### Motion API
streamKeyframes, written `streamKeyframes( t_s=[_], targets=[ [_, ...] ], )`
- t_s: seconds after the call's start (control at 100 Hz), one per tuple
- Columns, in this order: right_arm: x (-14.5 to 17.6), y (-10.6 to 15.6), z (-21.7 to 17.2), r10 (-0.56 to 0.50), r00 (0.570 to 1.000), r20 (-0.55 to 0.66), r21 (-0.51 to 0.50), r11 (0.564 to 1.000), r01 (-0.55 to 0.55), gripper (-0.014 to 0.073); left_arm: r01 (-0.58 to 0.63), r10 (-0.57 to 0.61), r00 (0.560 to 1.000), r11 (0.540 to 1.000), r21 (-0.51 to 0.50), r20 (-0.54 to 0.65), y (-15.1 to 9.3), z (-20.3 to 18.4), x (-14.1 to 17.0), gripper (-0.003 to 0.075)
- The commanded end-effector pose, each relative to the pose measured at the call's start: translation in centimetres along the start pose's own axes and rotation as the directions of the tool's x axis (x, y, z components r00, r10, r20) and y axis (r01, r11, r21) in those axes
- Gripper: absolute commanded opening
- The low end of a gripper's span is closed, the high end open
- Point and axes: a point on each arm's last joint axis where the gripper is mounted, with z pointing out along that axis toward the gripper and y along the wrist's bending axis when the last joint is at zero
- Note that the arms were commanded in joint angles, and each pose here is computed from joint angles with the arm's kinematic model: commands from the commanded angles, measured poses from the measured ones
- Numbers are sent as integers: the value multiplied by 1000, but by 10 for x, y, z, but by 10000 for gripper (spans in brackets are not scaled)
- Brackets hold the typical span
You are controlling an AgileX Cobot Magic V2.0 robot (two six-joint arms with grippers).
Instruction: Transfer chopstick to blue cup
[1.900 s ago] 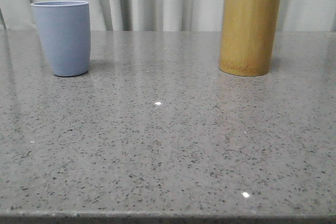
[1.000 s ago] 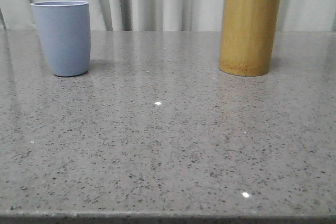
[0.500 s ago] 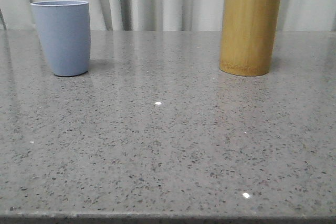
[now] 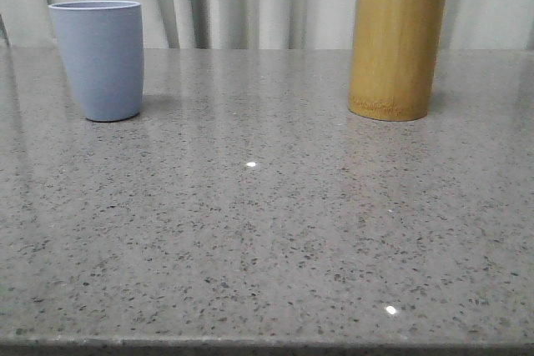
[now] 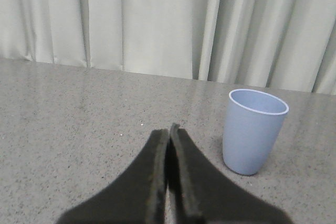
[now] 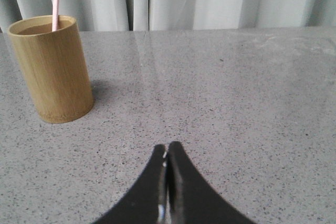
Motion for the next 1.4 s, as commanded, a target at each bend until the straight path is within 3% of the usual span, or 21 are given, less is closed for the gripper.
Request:
streamKeyframes(
  t_s=[0.0, 0.23, 0.39, 0.49, 0.68, 0.8, 1.39],
  targets=[
    [-33, 4, 0, 8, 999, 45, -4, 1000, -8, -104, 26, -26, 998, 1000, 6, 50, -5, 6, -30, -19],
    [-73, 8, 20, 7, 998, -56, 11, 1000, -7, -104, 25, -25, 990, 1000, -4, -138, -13, 37, -61, -18],
    [-95, 11, 37, 6, 996, -87, 14, 1000, -5, -76, -66, 65, 979, 998, 3, -194, -14, 65, -78, 3],
    [-103, 12, 47, 6, 995, -103, 14, 1000, -4, 11, -73, 71, 974, 997, 2, -216, -15, 80, -85, 94],
    [-113, 13, 61, 5, 992, -124, 16, 1000, -3, 242, -70, 66, 960, 998, -3, -273, -15, 106, -90, 341],
    [-116, 14, 66, 5, 991, -134, 17, 1000, -3, 320, -67, 63, 941, 998, -1, -331, -15, 116, -89, 437],
    [-117, 14, 66, 5, 993, -118, 15, 1000, -3, 325, -59, 48, 895, 998, -12, -443, -11, 148, -75, 441]
  ],
)
